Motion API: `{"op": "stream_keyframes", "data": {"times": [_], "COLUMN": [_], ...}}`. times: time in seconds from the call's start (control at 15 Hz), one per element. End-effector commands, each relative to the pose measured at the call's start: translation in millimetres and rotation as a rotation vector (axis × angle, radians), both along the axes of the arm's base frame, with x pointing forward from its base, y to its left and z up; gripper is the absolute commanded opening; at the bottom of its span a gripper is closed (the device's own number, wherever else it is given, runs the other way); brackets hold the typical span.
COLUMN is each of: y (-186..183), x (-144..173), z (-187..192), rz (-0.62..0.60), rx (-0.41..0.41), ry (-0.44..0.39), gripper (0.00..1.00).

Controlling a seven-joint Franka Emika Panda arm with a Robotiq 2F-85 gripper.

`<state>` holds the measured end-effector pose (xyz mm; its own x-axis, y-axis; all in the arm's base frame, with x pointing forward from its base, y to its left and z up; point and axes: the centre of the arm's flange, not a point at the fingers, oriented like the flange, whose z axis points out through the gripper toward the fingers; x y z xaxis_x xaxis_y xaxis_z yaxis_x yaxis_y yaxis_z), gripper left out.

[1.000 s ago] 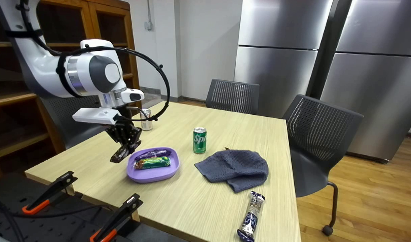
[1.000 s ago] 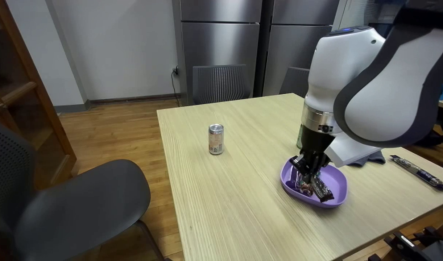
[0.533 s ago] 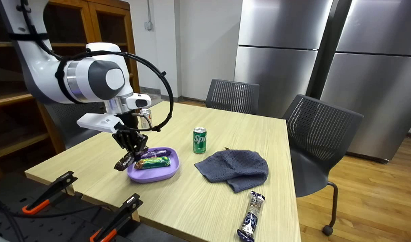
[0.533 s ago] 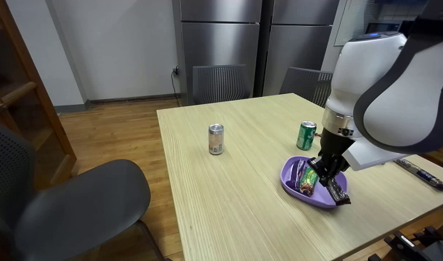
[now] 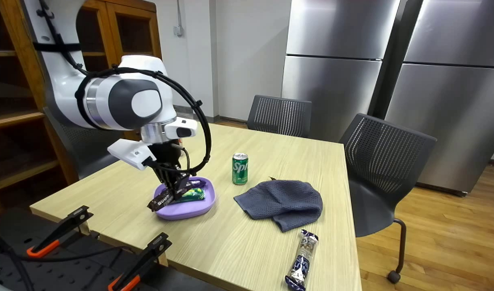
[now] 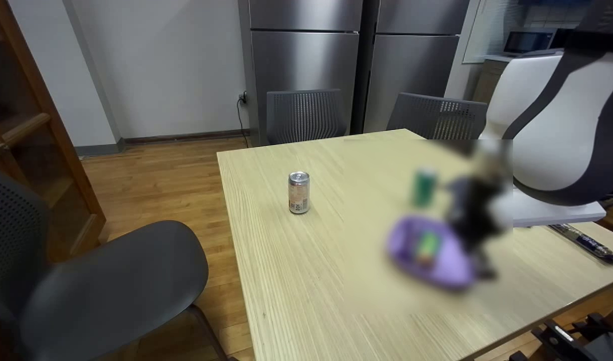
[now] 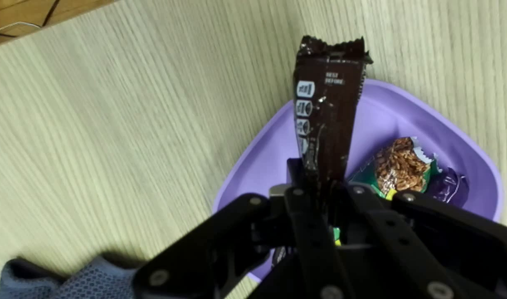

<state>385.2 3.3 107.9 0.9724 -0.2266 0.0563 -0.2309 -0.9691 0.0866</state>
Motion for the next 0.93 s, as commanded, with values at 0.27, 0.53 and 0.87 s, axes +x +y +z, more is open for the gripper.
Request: {"op": "stream_keyframes", "data": {"times": [0.27,0.53,0.87], "y": [-10.5,-8.9,-12.4], "x": [6.2,12.4,26.6], "z": [-12.5,-18.6,-27.6], "rz": [-0.116,-0.177,-0.232], "rx": [0.044,0.058,0.08], "ry": [-0.009,-0.013,-0.021], "gripper": [0.04,0.04,0.04]}}
